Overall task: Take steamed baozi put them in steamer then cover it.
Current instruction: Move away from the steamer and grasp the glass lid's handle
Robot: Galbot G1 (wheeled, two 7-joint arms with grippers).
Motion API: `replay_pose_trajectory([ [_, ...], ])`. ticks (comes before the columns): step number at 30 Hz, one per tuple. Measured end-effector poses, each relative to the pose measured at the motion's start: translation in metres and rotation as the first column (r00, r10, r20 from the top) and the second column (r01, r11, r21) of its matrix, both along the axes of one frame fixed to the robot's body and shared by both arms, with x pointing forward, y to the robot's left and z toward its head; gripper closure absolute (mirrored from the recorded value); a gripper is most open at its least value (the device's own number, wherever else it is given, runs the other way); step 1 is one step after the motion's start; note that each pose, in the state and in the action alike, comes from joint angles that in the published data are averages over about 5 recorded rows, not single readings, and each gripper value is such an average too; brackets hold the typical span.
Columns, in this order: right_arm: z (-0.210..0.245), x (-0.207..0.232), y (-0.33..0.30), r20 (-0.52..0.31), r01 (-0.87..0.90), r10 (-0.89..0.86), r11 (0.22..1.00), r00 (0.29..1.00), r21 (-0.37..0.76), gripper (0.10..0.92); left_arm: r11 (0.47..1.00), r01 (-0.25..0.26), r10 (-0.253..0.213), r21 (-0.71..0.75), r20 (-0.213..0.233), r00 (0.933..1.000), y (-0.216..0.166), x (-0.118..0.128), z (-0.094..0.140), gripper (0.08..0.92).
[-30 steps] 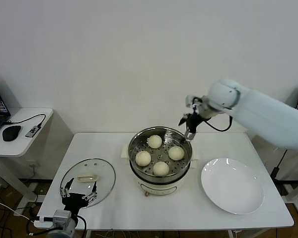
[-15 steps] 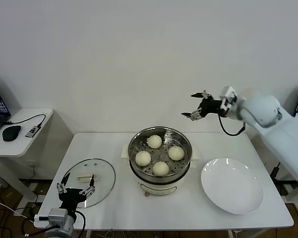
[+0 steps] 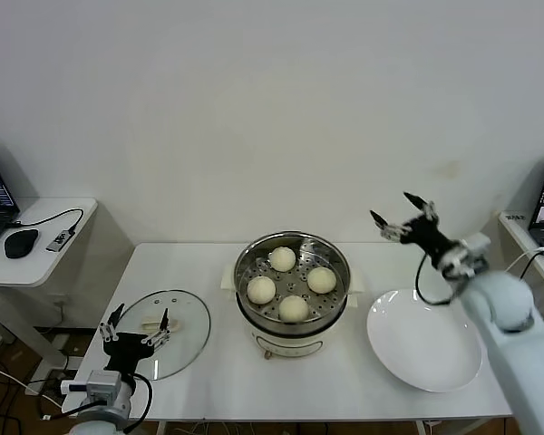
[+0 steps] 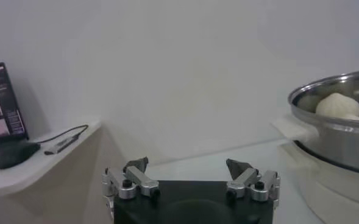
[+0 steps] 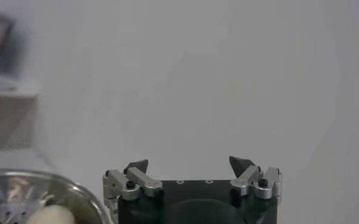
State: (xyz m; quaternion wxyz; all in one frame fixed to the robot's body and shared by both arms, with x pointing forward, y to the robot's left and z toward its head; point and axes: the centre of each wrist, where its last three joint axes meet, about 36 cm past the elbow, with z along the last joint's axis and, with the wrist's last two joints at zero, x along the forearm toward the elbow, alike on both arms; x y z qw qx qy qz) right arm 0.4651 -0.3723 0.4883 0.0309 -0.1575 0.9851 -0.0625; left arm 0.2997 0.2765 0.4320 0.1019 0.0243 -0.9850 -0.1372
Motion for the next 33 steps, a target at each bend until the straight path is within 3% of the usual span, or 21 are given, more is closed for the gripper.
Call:
replay_pose_trajectory([
  [9, -0.077, -0.082, -0.002, -0.102, 0.185, -0.171, 0.972, 0.980, 0.148, 0.200, 0.988, 0.003, -0.006, 0.151, 0.019, 0.9998, 0.008, 0.017, -0.011, 0.177],
  [14, -0.094, -0.110, -0.007, -0.129, 0.259, -0.239, 0.952, 0.962, 0.164, 0.200, 0.936, 0.023, -0.032, 0.352, 0.022, 0.9992, 0.012, 0.018, -0.025, 0.177],
  [17, -0.097, -0.121, -0.010, -0.135, 0.287, -0.267, 0.943, 0.954, 0.167, 0.200, 0.861, 0.044, -0.063, 0.507, 0.020, 0.9978, 0.016, 0.014, -0.033, 0.177],
  [25, -0.103, -0.138, -0.014, -0.148, 0.333, -0.311, 0.928, 0.939, 0.168, 0.200, 0.574, 0.115, -0.149, 0.811, -0.035, 0.9883, 0.025, 0.003, -0.058, 0.177],
  [33, -0.108, -0.144, -0.012, -0.154, 0.355, -0.331, 0.919, 0.931, 0.173, 0.200, 0.406, 0.145, -0.155, 0.902, -0.089, 0.9839, 0.029, 0.000, -0.090, 0.177],
])
